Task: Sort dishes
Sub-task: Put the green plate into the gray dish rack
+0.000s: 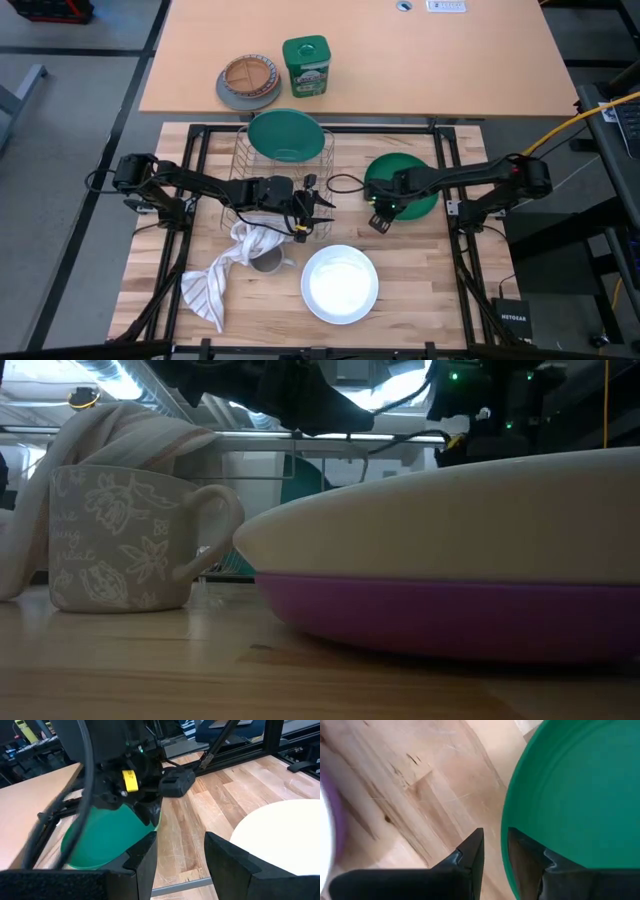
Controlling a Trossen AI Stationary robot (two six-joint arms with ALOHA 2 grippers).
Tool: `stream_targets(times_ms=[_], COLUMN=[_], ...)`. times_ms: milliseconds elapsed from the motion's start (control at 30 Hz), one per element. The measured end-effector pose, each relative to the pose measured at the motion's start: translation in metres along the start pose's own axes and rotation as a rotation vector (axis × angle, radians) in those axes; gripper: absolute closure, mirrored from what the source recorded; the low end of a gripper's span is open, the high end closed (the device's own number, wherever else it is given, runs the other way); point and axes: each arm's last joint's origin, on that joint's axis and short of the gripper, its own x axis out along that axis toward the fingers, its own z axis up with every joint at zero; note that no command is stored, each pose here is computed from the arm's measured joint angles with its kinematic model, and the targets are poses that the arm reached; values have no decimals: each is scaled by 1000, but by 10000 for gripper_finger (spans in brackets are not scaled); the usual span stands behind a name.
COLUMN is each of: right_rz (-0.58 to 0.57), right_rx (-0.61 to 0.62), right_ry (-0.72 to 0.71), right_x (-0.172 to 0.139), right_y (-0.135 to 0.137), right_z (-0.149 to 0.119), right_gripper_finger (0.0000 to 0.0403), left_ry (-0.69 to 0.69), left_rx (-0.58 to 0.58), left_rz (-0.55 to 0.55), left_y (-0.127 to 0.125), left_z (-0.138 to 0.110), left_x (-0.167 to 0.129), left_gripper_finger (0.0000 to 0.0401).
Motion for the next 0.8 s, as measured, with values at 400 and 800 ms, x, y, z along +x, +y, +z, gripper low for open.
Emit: stream_targets(times_ms=[400,800], right_rz=[-46,-36], right_rx=[-1,-1], right_ry=[4,6], right_x=[8,8], right_y=[-1,-1], right_z=[1,1], right_gripper_finger=[313,313], left_ry=[3,23], left_rx=[0,0], left_rz=[-1,-7], left_y=[0,-1], left_z=[0,-2], left_x=[0,0], left_gripper_finger=[248,248])
